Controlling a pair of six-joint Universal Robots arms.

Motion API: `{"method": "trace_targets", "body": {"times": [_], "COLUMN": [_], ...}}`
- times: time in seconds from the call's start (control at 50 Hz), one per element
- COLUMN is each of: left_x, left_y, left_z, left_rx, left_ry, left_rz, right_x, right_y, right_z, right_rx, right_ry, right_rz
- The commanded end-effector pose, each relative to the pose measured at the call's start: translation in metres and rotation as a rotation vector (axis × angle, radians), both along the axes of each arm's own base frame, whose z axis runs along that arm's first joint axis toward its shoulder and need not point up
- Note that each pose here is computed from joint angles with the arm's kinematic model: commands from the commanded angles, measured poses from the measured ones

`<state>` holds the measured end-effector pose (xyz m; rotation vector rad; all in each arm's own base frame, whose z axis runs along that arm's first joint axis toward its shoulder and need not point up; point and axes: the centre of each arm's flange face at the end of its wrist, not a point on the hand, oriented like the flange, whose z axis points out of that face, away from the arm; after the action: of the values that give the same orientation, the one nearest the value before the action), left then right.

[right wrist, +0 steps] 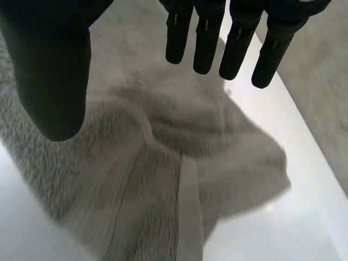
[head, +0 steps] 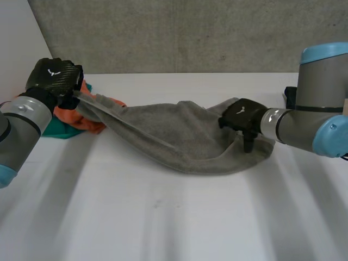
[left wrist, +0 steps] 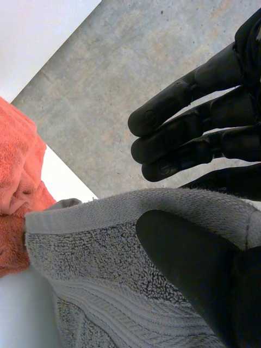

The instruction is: Fold the laundry.

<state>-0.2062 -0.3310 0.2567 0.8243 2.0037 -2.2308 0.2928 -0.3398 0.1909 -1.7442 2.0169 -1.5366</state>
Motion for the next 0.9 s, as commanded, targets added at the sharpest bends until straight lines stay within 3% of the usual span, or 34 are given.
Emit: {"method": "trace_targets", "body": {"times": [0.02,0.28,0.44,0.6,0.68,0.72,0.8,0.9], "left_x": [0.003,0.005,0.012,0.031,0.039,0.039,0.037,0.026], "left_y": [0.001,0.010,0.035,0.086,0.116,0.123,0.114,0.075], "left_z": [0.004,0.003,0.006,-0.002,-0.022,-0.026,-0.033,-0.037], "left_rx": [0.000,0.055,0.160,0.405,0.616,0.657,0.613,0.503], "left_ry": [0.001,-0.006,-0.037,-0.218,-0.364,-0.401,-0.455,-0.434], "left_rz": [0.006,0.008,0.015,0.020,-0.039,-0.070,-0.108,-0.098], "right_x": [0.008,-0.003,-0.032,-0.094,-0.121,-0.121,-0.114,-0.098], "right_y": [0.002,-0.005,0.024,0.083,0.111,0.113,0.104,0.077], "right_z": [-0.024,-0.029,-0.008,0.020,0.020,0.017,0.008,-0.003], "right_rx": [-0.018,-0.026,0.124,0.304,0.383,0.371,0.296,0.181], "right_ry": [0.073,0.112,0.157,0.372,0.528,0.526,0.475,0.415], "right_rz": [0.087,0.017,-0.014,-0.053,-0.090,-0.097,-0.139,-0.204]}}
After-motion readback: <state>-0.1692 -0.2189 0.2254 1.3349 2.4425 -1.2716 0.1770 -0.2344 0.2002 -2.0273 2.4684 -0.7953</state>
